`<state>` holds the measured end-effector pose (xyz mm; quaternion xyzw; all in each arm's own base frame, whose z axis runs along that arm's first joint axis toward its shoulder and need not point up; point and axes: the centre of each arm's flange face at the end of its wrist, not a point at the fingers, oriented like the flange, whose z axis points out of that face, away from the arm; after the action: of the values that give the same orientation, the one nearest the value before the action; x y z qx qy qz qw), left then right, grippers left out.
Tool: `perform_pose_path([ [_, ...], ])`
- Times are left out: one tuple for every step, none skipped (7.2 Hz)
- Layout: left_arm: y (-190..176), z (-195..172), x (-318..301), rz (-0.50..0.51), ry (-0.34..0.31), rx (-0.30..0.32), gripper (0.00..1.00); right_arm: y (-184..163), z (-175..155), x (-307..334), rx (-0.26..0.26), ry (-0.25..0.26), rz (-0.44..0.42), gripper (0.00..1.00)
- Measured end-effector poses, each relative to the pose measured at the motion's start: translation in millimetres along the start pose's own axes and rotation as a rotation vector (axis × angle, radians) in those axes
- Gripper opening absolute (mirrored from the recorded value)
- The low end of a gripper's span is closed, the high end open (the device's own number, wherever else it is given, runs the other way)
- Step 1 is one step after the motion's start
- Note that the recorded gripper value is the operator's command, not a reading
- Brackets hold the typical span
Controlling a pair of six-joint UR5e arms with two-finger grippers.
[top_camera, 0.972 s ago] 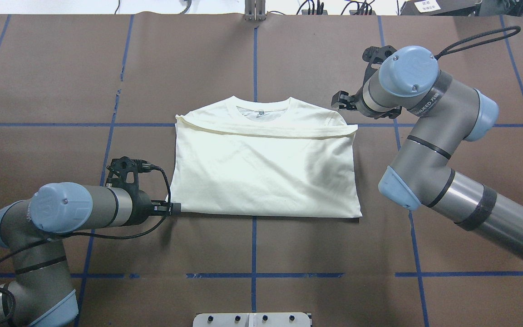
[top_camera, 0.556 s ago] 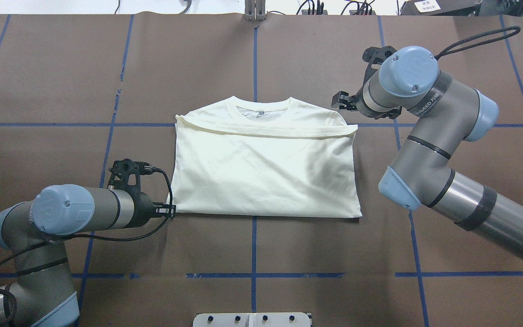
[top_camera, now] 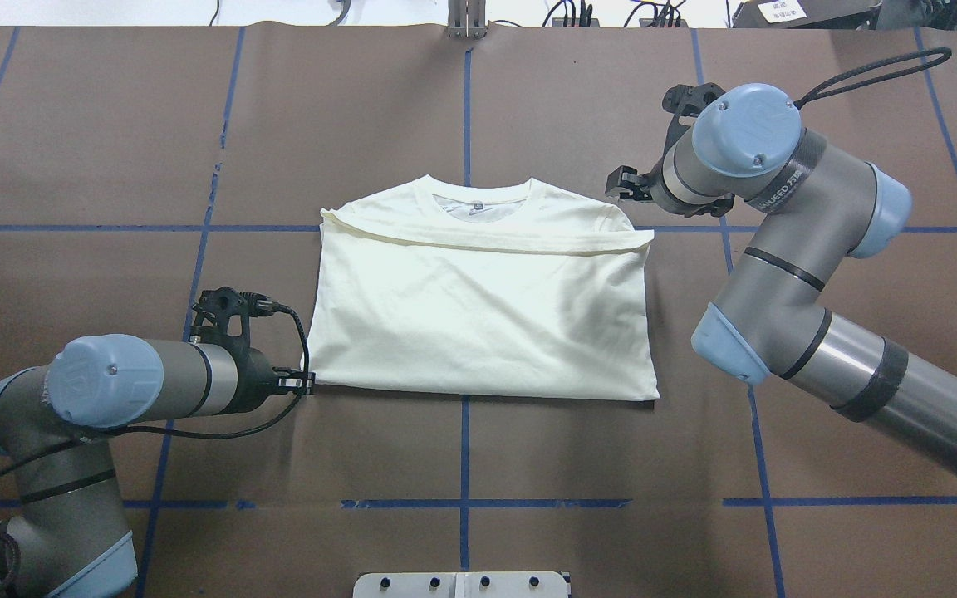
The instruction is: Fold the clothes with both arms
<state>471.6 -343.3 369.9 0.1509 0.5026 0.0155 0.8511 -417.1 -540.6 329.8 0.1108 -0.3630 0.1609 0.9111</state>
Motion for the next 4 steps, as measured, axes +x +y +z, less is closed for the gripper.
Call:
perform_pose_path([
  [-23, -3, -18, 0.062, -0.033, 0.034, 0.00, 0, 0, 0, 0.001, 0.000, 0.001, 1.00],
  [-60, -2, -49, 0.117, -0.094, 0.076, 0.00, 0, 0, 0, 0.001, -0.001, 0.003, 1.00],
  [-106, 8, -77, 0.155, -0.163, 0.115, 0.00, 0, -1, -1, 0.002, -0.002, 0.006, 1.00],
  [-162, 22, -96, 0.171, -0.226, 0.149, 0.00, 0, -1, -1, 0.002, -0.003, 0.007, 1.00],
])
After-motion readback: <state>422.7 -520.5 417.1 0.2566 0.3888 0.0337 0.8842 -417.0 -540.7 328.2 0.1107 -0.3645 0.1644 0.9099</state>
